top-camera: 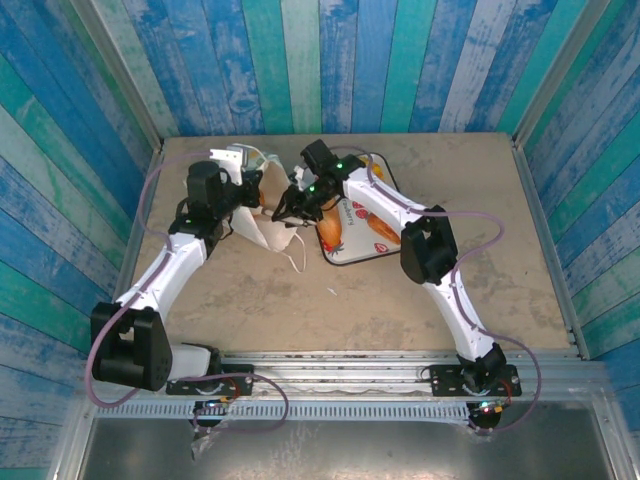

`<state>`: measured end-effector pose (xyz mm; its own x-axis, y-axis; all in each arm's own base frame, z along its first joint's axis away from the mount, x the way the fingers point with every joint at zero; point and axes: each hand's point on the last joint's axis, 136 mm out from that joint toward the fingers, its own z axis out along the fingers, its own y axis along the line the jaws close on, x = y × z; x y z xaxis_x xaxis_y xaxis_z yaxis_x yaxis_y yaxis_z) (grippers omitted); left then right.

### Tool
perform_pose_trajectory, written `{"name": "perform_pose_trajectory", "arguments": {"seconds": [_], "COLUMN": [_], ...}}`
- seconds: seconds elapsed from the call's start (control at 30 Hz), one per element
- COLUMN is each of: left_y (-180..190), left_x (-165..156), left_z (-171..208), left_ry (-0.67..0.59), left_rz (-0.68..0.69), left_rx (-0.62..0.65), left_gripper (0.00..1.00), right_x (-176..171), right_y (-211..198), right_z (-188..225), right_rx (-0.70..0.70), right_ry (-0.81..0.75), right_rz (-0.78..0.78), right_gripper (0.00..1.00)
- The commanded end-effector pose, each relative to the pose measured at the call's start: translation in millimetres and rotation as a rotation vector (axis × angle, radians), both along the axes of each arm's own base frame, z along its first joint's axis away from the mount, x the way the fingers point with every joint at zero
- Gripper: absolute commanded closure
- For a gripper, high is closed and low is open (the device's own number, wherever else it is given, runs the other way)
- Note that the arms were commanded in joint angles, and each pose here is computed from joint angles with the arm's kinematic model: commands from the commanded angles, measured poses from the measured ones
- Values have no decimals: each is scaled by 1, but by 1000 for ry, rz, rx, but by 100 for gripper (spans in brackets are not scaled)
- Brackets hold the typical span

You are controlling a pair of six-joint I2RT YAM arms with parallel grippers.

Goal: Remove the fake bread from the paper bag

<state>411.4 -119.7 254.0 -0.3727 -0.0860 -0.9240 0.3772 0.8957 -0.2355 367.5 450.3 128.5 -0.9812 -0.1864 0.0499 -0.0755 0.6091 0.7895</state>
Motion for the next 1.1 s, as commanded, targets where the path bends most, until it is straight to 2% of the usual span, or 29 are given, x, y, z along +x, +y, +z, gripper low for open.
{"name": "perform_pose_trajectory", "arguments": {"seconds": [0.0, 0.07, 0.17, 0.3, 0.43, 0.53, 1.07], "left_y": [-15, -14, -13, -10, -6, -3, 6], "left_x": [-6, -6, -6, -5, -2, 1, 11], "left_z": [30, 30, 28, 25, 20, 18, 6], "left_ry": [-90, -90, -86, -78, -69, -64, -16], "left_rz": [-74, -68, -61, -45, -19, 3, 69], "left_rx": [-47, -41, -35, -23, -9, -4, -9], "left_gripper": [100, 100, 100, 100, 100, 100, 100], "right_x": [14, 15, 12, 9, 5, 1, -21], "right_y": [8, 8, 6, -1, -8, -14, -43], "right_z": [1, 1, 1, 5, 14, 22, 53], "right_rx": [28, 27, 21, 5, -7, -12, -45], "right_ry": [-56, -57, -59, -83, -118, -147, -235], "right_rz": [-20, -23, -20, -20, -17, -14, -18], "right_gripper": [66, 68, 80, 83, 95, 99, 99]}}
